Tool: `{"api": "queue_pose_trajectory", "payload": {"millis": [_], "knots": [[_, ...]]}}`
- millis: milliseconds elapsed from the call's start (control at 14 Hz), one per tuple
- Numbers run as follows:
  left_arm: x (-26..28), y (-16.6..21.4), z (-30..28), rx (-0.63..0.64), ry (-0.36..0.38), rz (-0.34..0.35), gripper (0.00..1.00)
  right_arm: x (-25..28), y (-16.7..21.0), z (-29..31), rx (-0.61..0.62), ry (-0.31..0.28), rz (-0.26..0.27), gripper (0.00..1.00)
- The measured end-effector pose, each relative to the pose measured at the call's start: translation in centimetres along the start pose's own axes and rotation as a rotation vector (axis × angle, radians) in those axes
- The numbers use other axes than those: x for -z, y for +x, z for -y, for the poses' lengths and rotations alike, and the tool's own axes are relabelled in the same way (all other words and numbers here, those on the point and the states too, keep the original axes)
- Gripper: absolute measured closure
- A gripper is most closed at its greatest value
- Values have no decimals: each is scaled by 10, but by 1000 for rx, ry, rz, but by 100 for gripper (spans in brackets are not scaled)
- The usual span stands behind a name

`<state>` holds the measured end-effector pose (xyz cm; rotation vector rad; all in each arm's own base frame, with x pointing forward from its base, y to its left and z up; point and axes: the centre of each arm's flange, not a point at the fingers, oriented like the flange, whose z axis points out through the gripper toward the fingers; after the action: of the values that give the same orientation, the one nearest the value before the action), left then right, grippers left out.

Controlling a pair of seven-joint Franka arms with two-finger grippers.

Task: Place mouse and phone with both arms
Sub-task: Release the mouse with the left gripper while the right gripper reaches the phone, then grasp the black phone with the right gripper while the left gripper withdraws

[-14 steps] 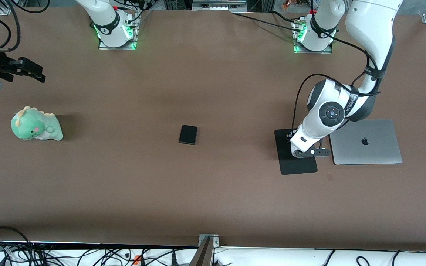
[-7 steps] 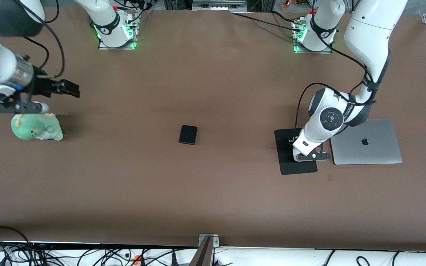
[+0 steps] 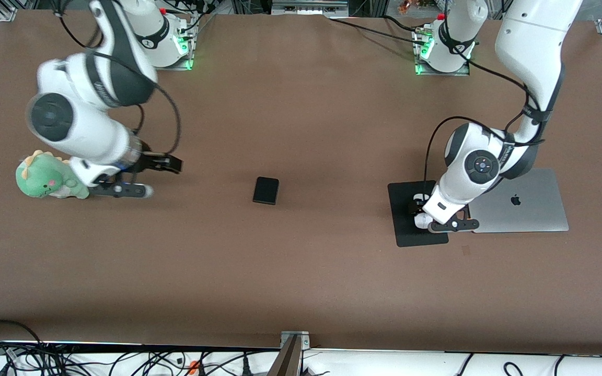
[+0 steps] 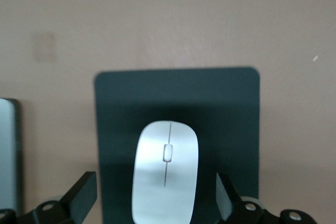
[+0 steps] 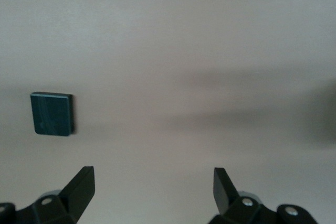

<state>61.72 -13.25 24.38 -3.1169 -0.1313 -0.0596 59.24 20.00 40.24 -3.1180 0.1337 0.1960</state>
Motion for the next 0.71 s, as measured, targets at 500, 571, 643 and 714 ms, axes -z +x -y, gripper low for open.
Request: {"api": "queue_pose_trajectory", "payload": {"millis": [500,571,643,714], "knots": [[212,-21,40,46,47,-18,0,-119,-12,113,-138,0,-40,0],[238,-26,54,37,50,-13,0,-134,-14,121,-149,1,-44,0],[258,-30,69,22,52,-12,0,-146,-15,129,-161,5,-52,0],[275,-32,84,8,53,-13,0,-156,-16,137,-177,13,-63,0]]}}
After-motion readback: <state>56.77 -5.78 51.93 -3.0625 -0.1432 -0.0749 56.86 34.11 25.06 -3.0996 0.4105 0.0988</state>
